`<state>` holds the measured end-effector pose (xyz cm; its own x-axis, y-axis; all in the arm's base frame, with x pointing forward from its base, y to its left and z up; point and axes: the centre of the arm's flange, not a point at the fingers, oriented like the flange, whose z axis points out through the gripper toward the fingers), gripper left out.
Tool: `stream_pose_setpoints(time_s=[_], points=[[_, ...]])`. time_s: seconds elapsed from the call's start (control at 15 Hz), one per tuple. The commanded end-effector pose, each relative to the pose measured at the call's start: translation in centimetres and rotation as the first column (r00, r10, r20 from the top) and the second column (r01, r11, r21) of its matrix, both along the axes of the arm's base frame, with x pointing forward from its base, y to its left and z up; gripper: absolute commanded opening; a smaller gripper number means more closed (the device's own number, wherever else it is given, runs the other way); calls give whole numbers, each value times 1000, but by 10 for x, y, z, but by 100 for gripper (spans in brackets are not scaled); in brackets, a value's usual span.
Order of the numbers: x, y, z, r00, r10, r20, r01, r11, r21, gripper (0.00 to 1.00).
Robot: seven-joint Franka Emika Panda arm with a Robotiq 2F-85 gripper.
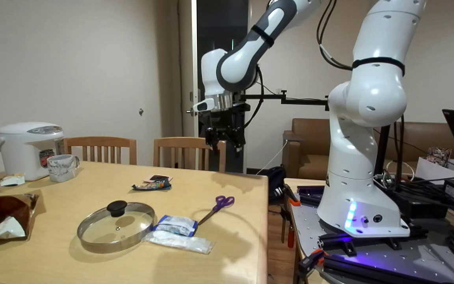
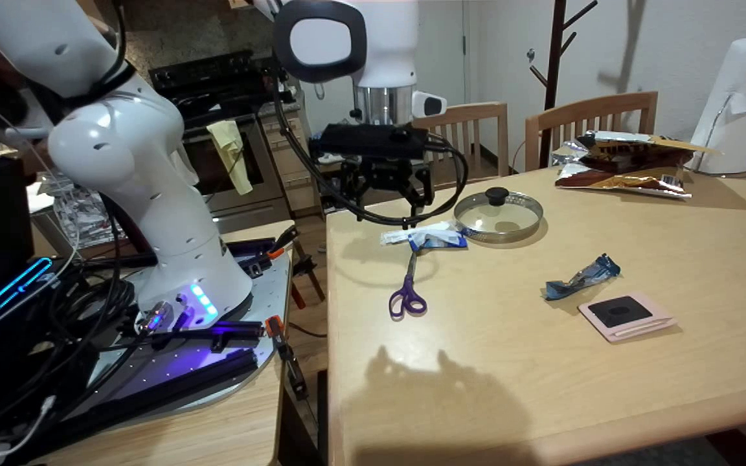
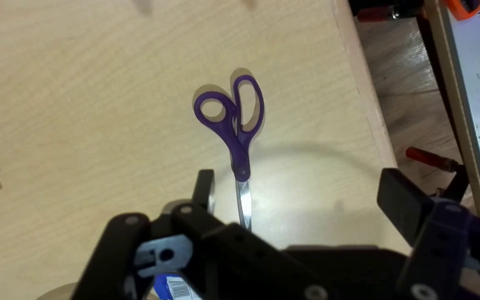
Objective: Place the pair of scissors next to the lid
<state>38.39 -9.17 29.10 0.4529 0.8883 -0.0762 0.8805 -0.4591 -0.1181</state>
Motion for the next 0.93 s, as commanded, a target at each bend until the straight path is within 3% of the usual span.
stream_pose_setpoints(time_s=[0.0, 0.53, 0.87], points=[[20, -6, -31, 999, 41, -25, -40, 999, 23, 100], [33, -4, -84, 995, 70, -71, -62, 993, 100, 100], [18, -5, -111, 989, 28, -143, -9, 991, 132, 100]])
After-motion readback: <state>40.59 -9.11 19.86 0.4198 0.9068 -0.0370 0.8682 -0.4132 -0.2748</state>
